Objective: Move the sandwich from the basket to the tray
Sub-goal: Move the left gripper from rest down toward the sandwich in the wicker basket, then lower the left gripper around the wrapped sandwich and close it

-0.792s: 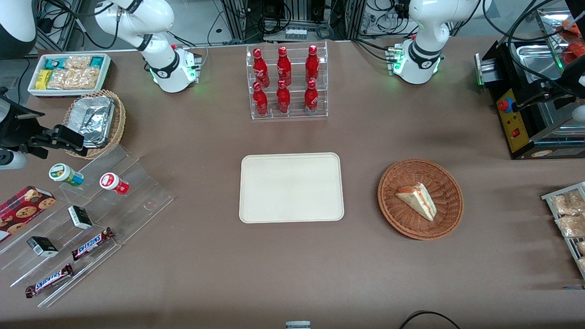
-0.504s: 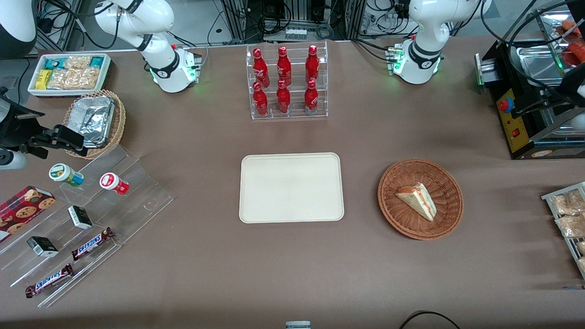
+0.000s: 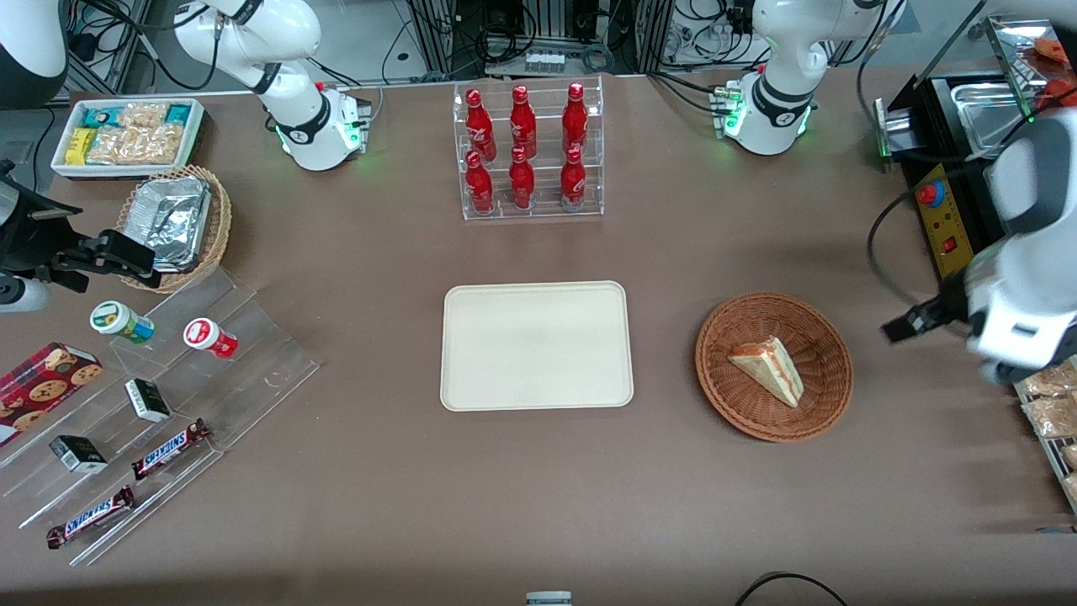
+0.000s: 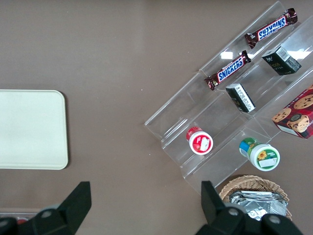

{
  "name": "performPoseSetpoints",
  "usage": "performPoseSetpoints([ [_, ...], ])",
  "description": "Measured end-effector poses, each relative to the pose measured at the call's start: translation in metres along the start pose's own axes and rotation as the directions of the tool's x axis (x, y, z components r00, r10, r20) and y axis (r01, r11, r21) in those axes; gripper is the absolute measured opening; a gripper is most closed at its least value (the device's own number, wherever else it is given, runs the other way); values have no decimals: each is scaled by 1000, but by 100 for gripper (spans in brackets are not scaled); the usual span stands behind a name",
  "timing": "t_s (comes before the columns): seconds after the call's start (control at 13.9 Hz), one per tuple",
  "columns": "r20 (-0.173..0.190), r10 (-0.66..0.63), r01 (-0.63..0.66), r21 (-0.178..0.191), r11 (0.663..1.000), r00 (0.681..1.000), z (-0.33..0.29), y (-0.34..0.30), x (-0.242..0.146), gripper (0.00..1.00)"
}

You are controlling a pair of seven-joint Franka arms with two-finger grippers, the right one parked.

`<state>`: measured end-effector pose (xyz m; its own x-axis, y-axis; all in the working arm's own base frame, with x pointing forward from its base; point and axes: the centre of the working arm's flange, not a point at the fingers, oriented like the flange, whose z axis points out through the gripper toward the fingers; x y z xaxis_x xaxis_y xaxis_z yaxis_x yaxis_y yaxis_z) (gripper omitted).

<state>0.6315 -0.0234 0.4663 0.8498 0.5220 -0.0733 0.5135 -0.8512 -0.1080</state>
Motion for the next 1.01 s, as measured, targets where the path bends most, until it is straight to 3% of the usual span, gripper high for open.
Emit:
performPoseSetpoints([
  [0.22,-37,-215,214,-43,976,976,50,41,-1,100],
  [0.36,-50,-291,287,-70,955,955,75,64,-12,100],
  [0.72,-49,-294,290,-74,954,954,137,70,-42,100],
  [1.01,-71,-310,300,-121,946,948,160,60,-57,100],
])
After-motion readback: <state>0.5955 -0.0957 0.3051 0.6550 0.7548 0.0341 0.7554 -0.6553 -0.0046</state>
